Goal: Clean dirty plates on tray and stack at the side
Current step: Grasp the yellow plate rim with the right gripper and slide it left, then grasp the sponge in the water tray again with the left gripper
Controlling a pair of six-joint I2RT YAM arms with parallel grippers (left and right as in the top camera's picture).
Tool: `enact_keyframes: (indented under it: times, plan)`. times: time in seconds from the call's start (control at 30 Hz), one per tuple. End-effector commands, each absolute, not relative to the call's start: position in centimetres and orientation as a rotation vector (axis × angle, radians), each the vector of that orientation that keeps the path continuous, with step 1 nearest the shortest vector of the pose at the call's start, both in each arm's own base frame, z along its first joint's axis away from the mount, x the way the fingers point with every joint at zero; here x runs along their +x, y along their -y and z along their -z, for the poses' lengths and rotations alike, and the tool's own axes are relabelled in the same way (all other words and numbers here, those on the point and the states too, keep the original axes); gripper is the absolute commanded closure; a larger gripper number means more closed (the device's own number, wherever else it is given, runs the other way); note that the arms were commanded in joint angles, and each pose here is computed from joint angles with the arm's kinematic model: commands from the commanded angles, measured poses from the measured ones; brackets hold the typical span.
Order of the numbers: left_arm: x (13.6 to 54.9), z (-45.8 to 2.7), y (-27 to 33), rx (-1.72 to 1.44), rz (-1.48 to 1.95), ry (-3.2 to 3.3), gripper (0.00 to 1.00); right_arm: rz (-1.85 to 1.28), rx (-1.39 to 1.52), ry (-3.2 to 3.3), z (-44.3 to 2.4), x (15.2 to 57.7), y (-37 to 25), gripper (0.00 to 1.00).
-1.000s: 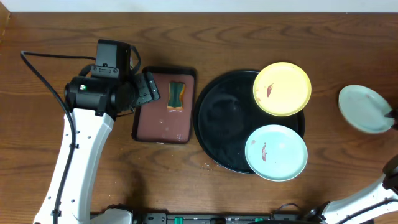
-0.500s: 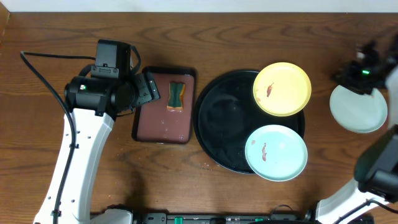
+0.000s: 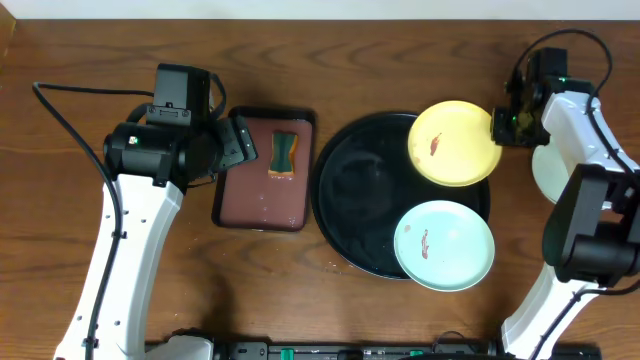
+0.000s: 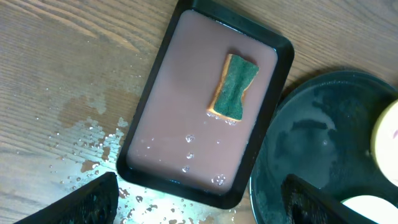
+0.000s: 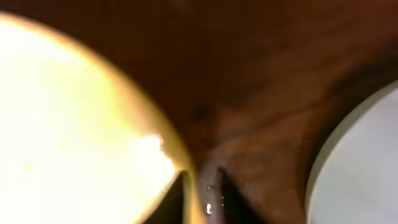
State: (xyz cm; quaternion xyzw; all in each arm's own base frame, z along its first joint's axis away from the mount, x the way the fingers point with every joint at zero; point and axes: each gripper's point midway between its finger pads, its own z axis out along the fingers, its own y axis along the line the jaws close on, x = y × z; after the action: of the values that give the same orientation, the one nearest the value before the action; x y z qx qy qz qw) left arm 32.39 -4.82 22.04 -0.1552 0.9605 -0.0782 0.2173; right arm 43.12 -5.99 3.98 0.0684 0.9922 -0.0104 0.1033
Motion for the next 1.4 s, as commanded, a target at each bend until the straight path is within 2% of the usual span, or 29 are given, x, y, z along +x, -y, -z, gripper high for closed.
enact_keyframes:
  times: [0.0,0.17,0.33,0.6,0.77,0.97,1.0,1.03,1.07,1.1,1.17,1.23,1.37]
  plan:
    - [32.5,-22.6,4.9,-0.427,0.227,-2.647,0.16,-0.035,0.184,-2.930,-4.5,42.9,4.7,0.99]
    - [32.5,-22.6,4.9,-0.427,0.227,-2.648,0.16,-0.114,0.136,-2.879,-7.5,42.8,2.9,0.99]
    - [32.5,-22.6,4.9,-0.427,0.227,-2.648,0.16,-0.366,0.032,-2.822,-10.7,42.4,-3.4,0.99]
    - [32.5,-22.6,4.9,-0.427,0.227,-2.648,0.16,-0.350,-0.116,-2.941,-6.9,40.7,-9.7,0.99]
    - [32.5,-22.6,4.9,-0.427,0.227,-2.647,0.16,-0.163,-0.014,-3.018,-4.4,39.9,-10.0,0.99]
    - [32.5,-22.6,4.9,-0.427,0.227,-2.647,0.16,-0.123,0.046,-3.041,-4.2,39.2,-9.9,0.99]
    - [32.5,-22.6,4.9,-0.427,0.227,-2.648,0.16,-0.122,0.045,-3.057,-4.2,38.9,-9.9,0.96]
    - [32.5,-22.6,4.9,-0.427,0.227,-2.647,0.16,-0.118,0.021,-3.066,-4.1,38.6,-9.8,0.82]
    - [32.5,-22.6,4.9,-0.427,0.227,-2.647,0.16,-0.117,-0.040,-3.067,-4.1,38.6,-9.8,0.62]
    - [32.5,-22.6,4.9,-0.427,0.227,-2.647,0.16,-0.116,-0.126,-3.060,-4.2,38.7,-9.8,0.52]
    - [32.5,-22.6,4.9,-0.427,0.227,-2.647,0.16,-0.112,-0.276,-3.032,-4.2,39.0,-9.8,0.43]
    - [32.5,-22.6,4.9,-0.427,0.227,-2.647,0.16,-0.109,-0.358,-3.002,-4.2,39.5,-9.7,0.46]
    - [32.5,-22.6,4.9,-0.427,0.227,-2.647,0.16,-0.149,-0.321,-2.991,-4.3,39.9,-9.9,0.57]
